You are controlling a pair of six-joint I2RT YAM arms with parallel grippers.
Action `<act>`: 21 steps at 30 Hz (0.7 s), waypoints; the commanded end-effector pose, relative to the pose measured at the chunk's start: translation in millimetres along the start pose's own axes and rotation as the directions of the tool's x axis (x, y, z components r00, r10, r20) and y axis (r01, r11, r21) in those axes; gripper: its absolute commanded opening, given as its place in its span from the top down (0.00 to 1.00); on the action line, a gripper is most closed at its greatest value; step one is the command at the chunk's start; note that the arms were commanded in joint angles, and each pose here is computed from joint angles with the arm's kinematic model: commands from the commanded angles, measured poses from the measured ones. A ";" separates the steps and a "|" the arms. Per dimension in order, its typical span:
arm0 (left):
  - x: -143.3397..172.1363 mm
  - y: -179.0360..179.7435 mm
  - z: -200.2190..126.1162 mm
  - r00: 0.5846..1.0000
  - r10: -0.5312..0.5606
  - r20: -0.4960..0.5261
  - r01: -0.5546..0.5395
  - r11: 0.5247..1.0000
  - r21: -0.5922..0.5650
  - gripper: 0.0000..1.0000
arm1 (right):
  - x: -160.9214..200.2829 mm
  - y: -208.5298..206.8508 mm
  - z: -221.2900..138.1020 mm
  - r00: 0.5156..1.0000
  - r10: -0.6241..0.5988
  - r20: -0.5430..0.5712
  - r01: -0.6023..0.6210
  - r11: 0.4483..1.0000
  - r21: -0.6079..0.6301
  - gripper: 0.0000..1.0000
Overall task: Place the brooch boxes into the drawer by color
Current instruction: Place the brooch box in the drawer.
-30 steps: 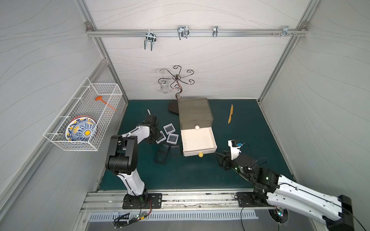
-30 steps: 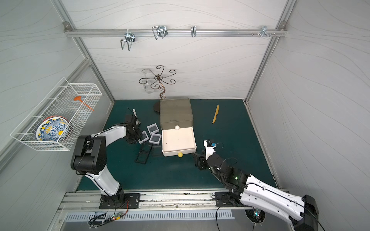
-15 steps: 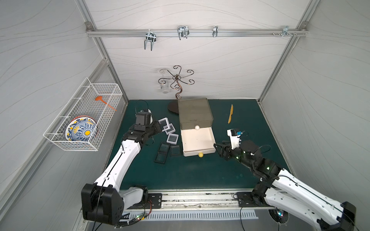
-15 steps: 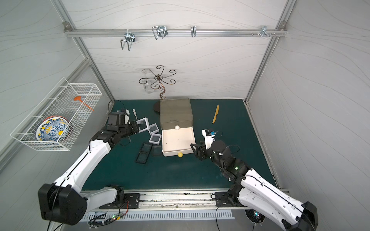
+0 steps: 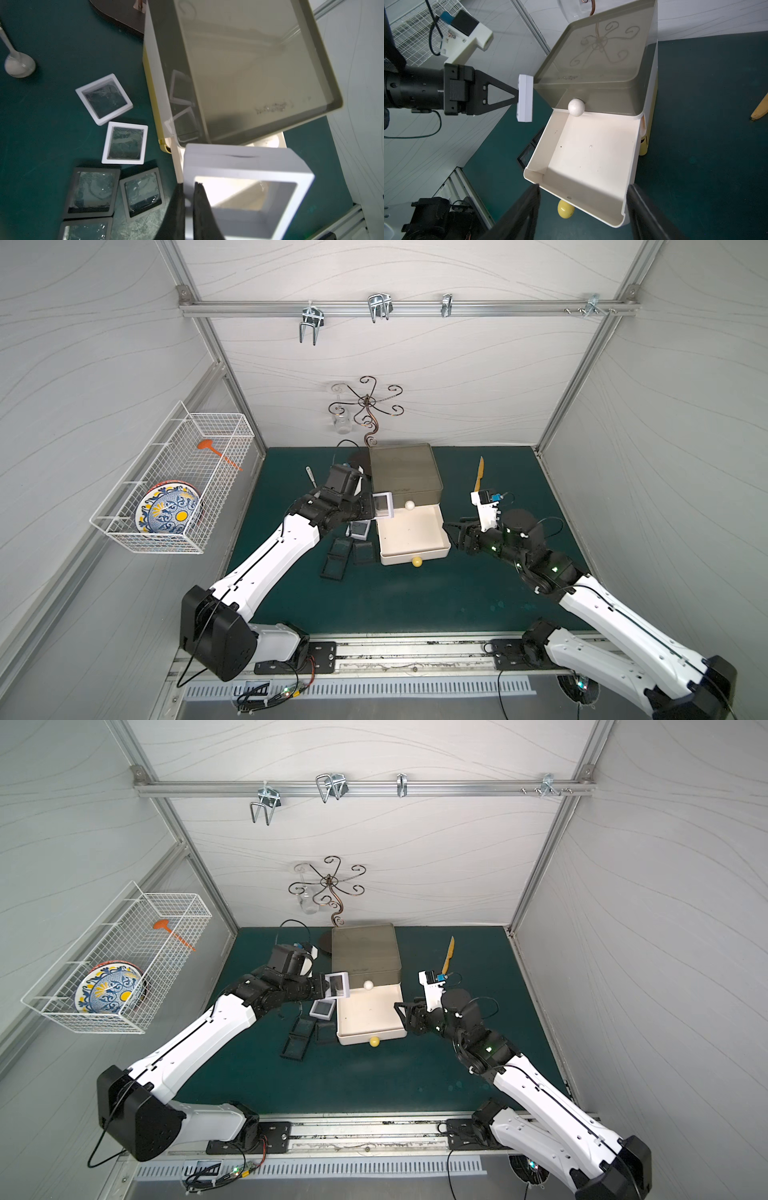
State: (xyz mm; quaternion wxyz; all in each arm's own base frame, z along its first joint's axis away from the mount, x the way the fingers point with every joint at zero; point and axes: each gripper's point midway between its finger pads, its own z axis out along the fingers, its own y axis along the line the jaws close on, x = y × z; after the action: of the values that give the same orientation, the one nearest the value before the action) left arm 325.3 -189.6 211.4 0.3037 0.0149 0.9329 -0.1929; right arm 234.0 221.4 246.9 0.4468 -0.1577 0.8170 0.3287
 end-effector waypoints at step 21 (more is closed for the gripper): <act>57.8 -12.5 52.7 0.995 0.005 -0.096 -0.013 0.996 -0.087 1.00 | 19.2 -15.1 -3.2 0.999 0.040 -0.036 -0.040 0.999 0.016 0.29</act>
State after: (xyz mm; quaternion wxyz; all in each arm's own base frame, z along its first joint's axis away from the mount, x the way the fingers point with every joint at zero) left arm 297.0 -219.1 142.9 0.2450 0.0233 0.9585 -0.1442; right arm 231.1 209.5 229.7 0.4314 -0.1482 0.8288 0.3241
